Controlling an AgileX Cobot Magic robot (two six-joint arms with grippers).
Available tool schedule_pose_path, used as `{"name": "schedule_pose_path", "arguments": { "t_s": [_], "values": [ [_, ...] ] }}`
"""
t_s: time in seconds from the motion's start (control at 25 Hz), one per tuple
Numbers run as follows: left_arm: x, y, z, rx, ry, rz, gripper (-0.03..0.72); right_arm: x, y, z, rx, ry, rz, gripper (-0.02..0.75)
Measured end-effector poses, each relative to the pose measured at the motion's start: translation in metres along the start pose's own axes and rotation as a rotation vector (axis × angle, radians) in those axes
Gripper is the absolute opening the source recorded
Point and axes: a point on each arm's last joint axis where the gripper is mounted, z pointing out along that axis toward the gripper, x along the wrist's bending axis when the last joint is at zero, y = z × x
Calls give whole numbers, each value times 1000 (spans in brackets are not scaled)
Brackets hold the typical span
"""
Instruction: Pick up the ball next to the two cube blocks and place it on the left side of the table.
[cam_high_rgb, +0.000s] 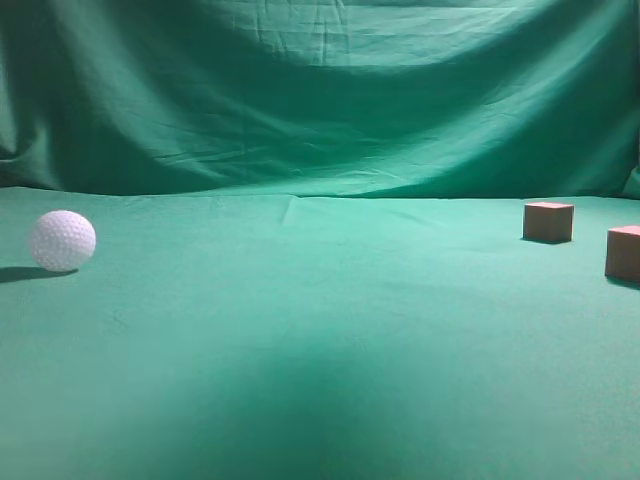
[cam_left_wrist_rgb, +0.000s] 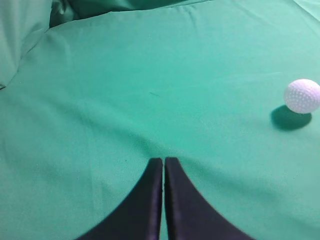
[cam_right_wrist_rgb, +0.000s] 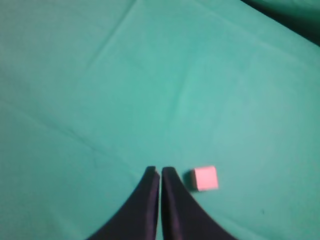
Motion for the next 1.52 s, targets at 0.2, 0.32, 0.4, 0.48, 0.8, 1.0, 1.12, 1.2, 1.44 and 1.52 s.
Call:
{"name": "schedule_pose_path", "arguments": {
  "t_s": [0.2, 0.32, 0.4, 0.48, 0.8, 1.0, 1.12, 1.2, 1.44, 1.52],
  "values": [
    [0, 0, 0, 0, 0, 0, 0, -33, -67, -32, -124, -66, 183, 0],
    [0, 0, 0, 0, 0, 0, 0, -26, -106, -37, -190, -68, 201, 0],
    [0, 0, 0, 0, 0, 0, 0, -18, -130, -38, -239, -66, 206, 0],
    [0, 0, 0, 0, 0, 0, 0, -12, -157, -33, -267, -66, 208, 0],
    [0, 0, 0, 0, 0, 0, 0, 13, -243, -37, -450, -48, 257, 0],
    [0, 0, 0, 0, 0, 0, 0, 23, -276, -35, -465, -26, 273, 0],
    [0, 0, 0, 0, 0, 0, 0, 25, -286, -32, -483, -35, 267, 0],
    [0, 0, 0, 0, 0, 0, 0, 26, -289, -28, -501, -40, 266, 0],
    [0, 0, 0, 0, 0, 0, 0, 27, -306, -9, -541, -88, 215, 0],
    [0, 0, 0, 0, 0, 0, 0, 27, -316, -1, -567, -114, 201, 0]
  ]
}}
